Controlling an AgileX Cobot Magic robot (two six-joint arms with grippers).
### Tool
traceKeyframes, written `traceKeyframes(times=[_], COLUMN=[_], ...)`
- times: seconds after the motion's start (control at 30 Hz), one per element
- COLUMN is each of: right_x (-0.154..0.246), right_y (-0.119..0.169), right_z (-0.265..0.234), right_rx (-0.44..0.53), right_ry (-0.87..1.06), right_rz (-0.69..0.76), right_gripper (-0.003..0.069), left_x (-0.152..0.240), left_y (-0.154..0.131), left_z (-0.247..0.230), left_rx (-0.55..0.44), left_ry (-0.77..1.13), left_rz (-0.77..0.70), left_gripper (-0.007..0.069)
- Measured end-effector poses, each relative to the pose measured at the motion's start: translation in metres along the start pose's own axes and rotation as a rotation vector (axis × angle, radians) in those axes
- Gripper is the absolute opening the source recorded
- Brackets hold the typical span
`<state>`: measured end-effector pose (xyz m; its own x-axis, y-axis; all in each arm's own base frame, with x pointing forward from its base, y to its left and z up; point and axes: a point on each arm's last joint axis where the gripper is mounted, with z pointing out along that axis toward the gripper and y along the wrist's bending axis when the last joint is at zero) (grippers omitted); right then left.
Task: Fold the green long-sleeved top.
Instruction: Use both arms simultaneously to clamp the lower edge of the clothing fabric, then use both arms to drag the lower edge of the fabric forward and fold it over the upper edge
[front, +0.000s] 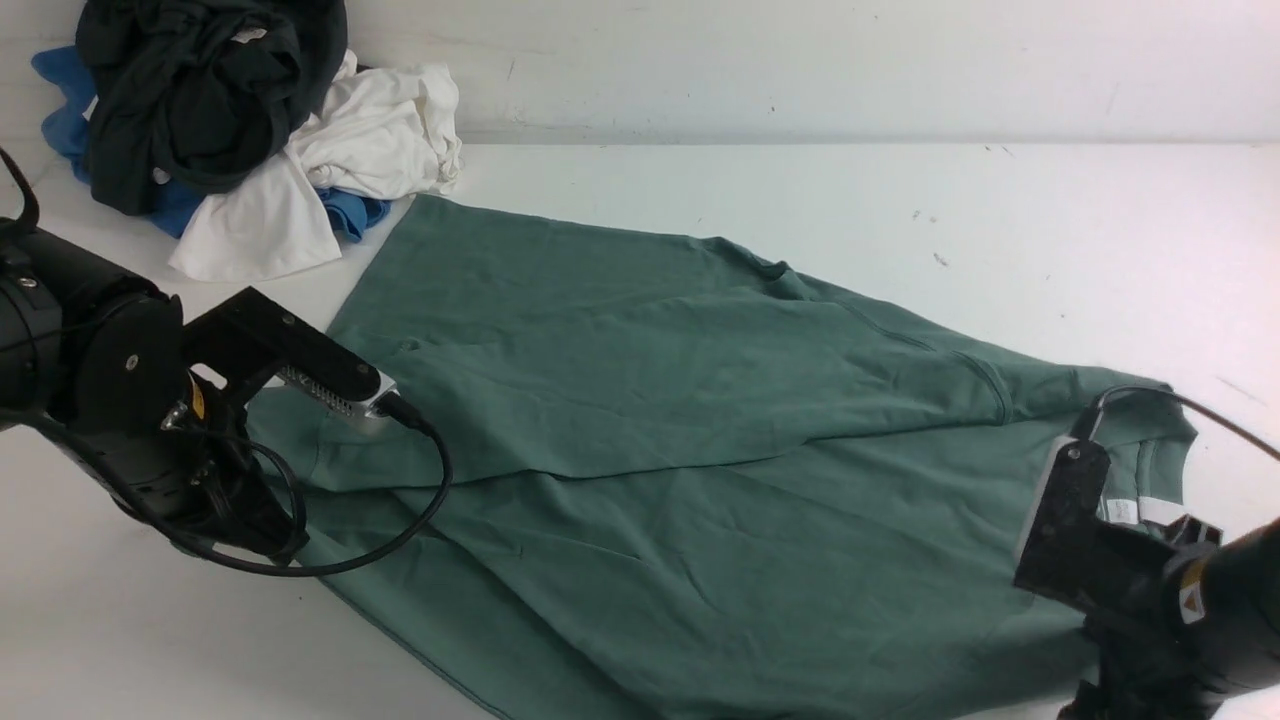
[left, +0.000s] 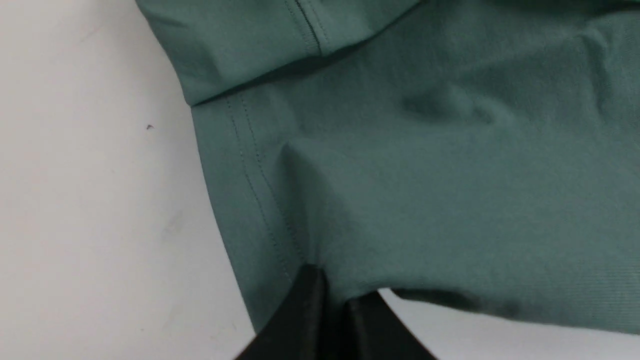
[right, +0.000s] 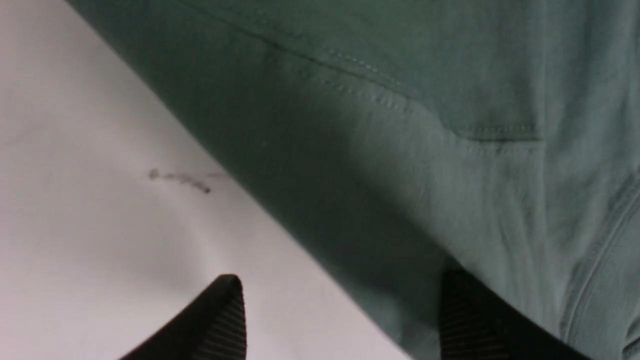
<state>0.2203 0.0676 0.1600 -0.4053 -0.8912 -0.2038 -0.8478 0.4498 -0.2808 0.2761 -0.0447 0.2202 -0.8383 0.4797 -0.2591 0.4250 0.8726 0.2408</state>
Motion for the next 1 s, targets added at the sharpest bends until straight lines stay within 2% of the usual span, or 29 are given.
traceKeyframes(times=[0.1,0.13,0.17,0.23,0.33,0.53,0.6,0.7,0.8,0.83,0.87,0.93,0.97,1.0], right_x=[0.0,-0.001,-0.001,-0.002,-0.004,0.001,0.001,-0.004,-0.015,-0.015,-0.022,-0.027,-0.027,-0.032], right_y=[0.001,0.0,0.0,-0.003,-0.011,-0.046,-0.077,-0.105,-0.15,-0.153,-0.168,-0.181,-0.181,-0.192], right_z=[0.007,0.009,0.009,0.004,-0.015,-0.063,-0.081,-0.085,-0.064,-0.062,-0.041,-0.018,-0.014,0.005], right_rx=[0.019,0.029,0.029,0.02,0.019,0.16,0.265,0.337,0.386,0.386,0.37,0.35,0.342,0.33], right_ry=[-0.02,-0.031,-0.031,-0.012,0.029,0.052,-0.009,-0.08,-0.148,-0.148,-0.136,-0.119,-0.112,-0.103], right_rz=[-0.018,-0.019,-0.019,0.019,0.102,0.276,0.36,0.409,0.456,0.457,0.46,0.461,0.461,0.47], right_gripper=[0.0355,0.0282,0.0248,0.0098,0.0011,-0.0004,-0.0004,-0.0004,-0.0004,-0.0004,-0.0004,-0.0004,-0.0004,0.0005], left_x=[0.0,0.001,0.002,0.004,0.005,-0.007,-0.03,-0.056,-0.112,-0.113,-0.139,-0.159,-0.161,-0.179], left_y=[0.0,-0.001,-0.001,-0.001,0.0,0.009,0.022,0.037,0.06,0.06,0.068,0.072,0.073,0.076], left_z=[0.0,-0.001,-0.001,-0.008,-0.028,-0.074,-0.09,-0.096,-0.071,-0.065,-0.042,-0.008,-0.011,0.023], left_rx=[0.007,0.013,0.017,0.039,0.066,0.062,0.039,0.018,0.004,0.007,0.004,-0.002,-0.006,-0.012], left_ry=[0.002,0.01,0.018,0.071,0.09,-0.047,-0.172,-0.257,-0.296,-0.284,-0.28,-0.246,-0.245,-0.234], left_rz=[-0.008,-0.014,-0.017,-0.04,-0.074,-0.132,-0.191,-0.233,-0.26,-0.258,-0.26,-0.249,-0.25,-0.24], left_gripper=[0.0005,0.0005,0.0005,0.0005,0.0005,0.0005,0.0005,0.0005,0.0005,0.0005,0.0005,0.0005,0.0005,0.0006])
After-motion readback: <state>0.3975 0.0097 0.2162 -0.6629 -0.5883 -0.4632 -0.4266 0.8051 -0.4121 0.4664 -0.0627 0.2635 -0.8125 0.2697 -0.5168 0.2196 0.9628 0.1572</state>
